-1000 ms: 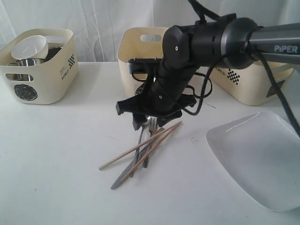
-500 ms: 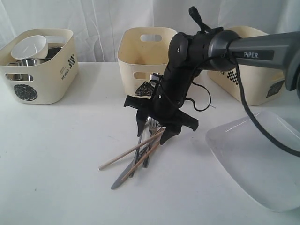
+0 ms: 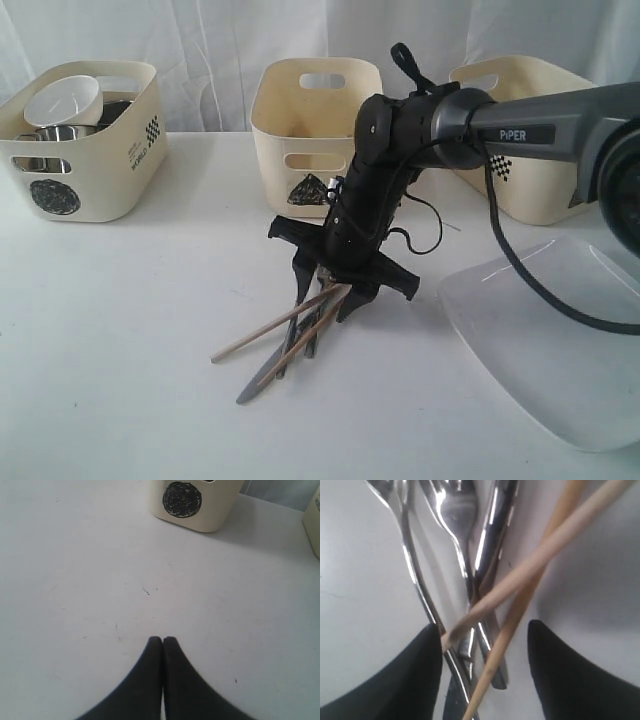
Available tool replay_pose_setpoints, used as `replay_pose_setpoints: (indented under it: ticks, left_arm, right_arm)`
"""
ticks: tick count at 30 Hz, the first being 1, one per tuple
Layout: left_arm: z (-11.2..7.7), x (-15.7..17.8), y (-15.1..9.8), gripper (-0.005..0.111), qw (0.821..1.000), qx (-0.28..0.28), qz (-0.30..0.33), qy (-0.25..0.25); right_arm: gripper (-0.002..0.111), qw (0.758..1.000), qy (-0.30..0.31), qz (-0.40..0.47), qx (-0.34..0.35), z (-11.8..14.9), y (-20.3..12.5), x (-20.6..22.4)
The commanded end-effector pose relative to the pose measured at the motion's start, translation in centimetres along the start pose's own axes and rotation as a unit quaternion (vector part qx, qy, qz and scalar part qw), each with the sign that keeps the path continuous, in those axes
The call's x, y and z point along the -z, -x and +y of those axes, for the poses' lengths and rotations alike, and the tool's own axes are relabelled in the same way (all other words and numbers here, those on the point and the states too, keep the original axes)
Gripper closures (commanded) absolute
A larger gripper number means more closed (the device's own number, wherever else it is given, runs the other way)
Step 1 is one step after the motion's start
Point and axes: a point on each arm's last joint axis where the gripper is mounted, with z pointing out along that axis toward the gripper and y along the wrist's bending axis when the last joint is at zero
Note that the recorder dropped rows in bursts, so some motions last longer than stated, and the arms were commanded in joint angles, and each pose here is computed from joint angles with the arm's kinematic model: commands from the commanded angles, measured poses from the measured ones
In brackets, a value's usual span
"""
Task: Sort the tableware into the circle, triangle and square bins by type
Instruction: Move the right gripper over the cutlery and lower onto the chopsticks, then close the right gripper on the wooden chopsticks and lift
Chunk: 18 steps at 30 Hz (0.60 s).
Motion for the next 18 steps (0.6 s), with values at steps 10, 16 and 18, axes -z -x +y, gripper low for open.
replay_pose_setpoints:
  ticks: [10, 16, 18]
  left_arm:
    - [0.0, 0.0, -0.1, 0.107, 1.0, 0.001, -0.002, -0.005]
    - [0.0, 0.0, -0.1, 0.107, 1.0, 0.001, -0.002, -0.005]
    - [0.0, 0.0, -0.1, 0.107, 1.0, 0.001, -0.002, -0.005]
  right_arm:
    - [0.062, 0.999, 0.008, -0.013, -0.034, -0.1, 0.8, -1.0]
    - [0.063, 0.999, 0.002, -0.003, -0.039, -0.3, 0.8, -1.7]
    - [0.068, 0.999, 0.004, -0.005, -0.039, -0.3, 0.8, -1.7]
